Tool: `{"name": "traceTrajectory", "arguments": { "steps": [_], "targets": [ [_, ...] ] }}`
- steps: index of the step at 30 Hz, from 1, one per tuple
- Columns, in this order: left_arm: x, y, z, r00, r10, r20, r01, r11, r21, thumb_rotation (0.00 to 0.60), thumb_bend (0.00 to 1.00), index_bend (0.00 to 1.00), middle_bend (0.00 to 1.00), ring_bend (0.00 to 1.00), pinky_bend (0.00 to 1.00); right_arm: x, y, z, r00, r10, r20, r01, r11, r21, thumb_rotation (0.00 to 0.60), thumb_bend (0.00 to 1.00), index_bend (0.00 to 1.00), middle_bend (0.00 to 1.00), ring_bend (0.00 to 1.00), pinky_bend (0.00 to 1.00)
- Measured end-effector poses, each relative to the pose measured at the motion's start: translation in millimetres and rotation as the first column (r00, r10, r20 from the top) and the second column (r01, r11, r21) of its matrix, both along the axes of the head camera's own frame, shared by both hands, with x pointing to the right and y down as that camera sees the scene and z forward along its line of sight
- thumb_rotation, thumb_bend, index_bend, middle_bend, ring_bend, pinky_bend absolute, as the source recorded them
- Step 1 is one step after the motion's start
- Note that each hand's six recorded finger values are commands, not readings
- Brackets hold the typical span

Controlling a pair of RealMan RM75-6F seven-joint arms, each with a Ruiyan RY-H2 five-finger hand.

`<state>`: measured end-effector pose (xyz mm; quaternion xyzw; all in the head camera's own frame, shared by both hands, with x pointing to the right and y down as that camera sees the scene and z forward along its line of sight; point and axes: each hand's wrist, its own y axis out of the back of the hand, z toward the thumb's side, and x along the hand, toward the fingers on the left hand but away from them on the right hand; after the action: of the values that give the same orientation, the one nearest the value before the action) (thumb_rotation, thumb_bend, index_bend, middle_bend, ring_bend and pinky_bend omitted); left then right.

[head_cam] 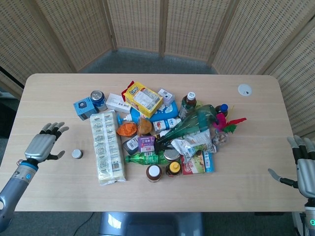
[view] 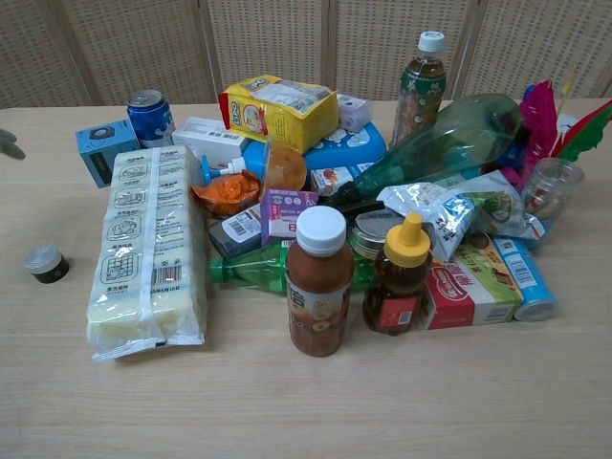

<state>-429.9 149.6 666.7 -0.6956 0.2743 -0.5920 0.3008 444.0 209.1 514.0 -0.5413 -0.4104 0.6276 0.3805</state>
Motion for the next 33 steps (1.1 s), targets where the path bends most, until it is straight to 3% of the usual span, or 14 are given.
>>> {"name": "traceTrajectory", "arguments": {
  "steps": [8,20,33],
  "targets": [
    [-3.2,18.1,11.8,0.999,0.011,0.039,-0.01,0.999,-0.031,0.6,0.36,0.33,0.0,0.0,0.0,0.3,0.8,-0.8,1.0,0.0,0.001,0.0,1.0,0.0,0.362,0.18,0.0,0.0,0.0,0.0],
    [2.1,35.1,33.9,0.996,0.044,0.073,-0.039,0.997,-0.064,0.6,0.36,0.29,0.0,0.0,0.0,2.7,2.3,-0.7,1.0,0.006,-0.002,-0.006,1.0,-0.003,0.364,0.18,0.0,0.0,0.0,0.0],
    [21.6,34.5,59.4,0.994,0.079,0.069,-0.074,0.995,-0.074,0.6,0.36,0.28,0.0,0.0,0.0,7.4,4.2,-4.4,1.0,0.018,-0.016,-0.018,1.0,-0.001,0.366,0.18,0.0,0.0,0.0,0.0]
  ]
}}
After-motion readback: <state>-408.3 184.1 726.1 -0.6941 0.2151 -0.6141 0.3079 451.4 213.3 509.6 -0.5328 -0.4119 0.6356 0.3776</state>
